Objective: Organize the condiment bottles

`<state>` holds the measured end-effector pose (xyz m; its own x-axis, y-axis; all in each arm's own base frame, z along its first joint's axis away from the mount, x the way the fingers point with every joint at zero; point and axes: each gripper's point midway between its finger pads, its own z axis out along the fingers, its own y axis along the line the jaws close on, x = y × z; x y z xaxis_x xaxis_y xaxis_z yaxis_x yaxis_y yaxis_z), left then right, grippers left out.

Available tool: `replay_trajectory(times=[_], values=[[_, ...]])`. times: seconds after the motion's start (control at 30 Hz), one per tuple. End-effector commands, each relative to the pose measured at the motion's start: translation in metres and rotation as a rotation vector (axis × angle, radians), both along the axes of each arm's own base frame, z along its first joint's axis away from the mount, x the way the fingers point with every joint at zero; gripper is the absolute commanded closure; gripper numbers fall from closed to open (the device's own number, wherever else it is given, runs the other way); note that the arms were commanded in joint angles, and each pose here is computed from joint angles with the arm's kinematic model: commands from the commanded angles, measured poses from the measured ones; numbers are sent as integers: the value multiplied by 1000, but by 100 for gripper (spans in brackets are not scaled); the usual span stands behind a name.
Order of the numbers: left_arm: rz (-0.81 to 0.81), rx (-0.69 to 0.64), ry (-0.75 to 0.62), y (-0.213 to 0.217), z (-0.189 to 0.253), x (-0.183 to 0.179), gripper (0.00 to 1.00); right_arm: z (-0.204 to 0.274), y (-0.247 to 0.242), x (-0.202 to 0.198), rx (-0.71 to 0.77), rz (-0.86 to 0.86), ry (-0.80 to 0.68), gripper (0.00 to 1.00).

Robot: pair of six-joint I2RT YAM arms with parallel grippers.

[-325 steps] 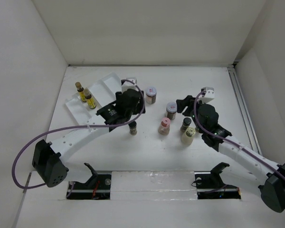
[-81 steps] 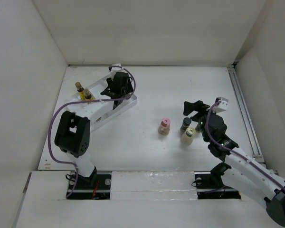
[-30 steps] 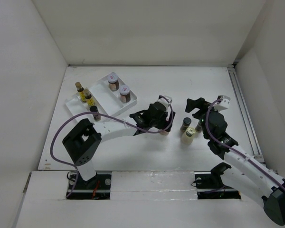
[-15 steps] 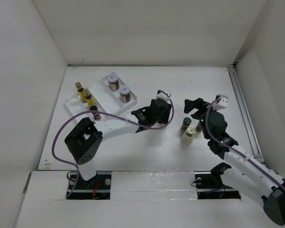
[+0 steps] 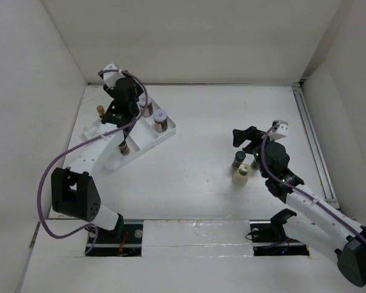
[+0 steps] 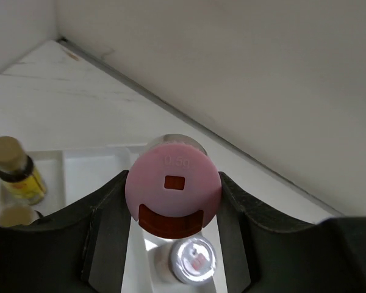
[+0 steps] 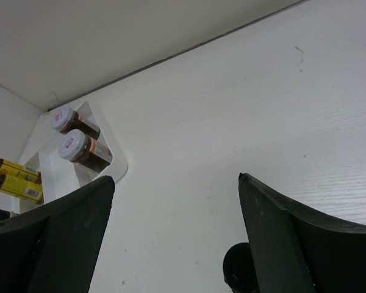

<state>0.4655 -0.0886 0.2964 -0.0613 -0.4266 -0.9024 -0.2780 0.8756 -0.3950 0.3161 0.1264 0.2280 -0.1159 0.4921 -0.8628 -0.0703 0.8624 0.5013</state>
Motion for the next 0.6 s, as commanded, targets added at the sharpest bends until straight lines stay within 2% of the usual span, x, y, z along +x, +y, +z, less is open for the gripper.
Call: replay_trajectory(times=[0.0,0.3,0.57], values=[[98,-8,24,31,-15,12,56,30,6,5,48,21,-61,12],[258,80,209,69,-93,47,56,32,12,7,28,47,-62,12],[291,138,303,77,-137,61,56,22,13,11,13,38,-35,12]])
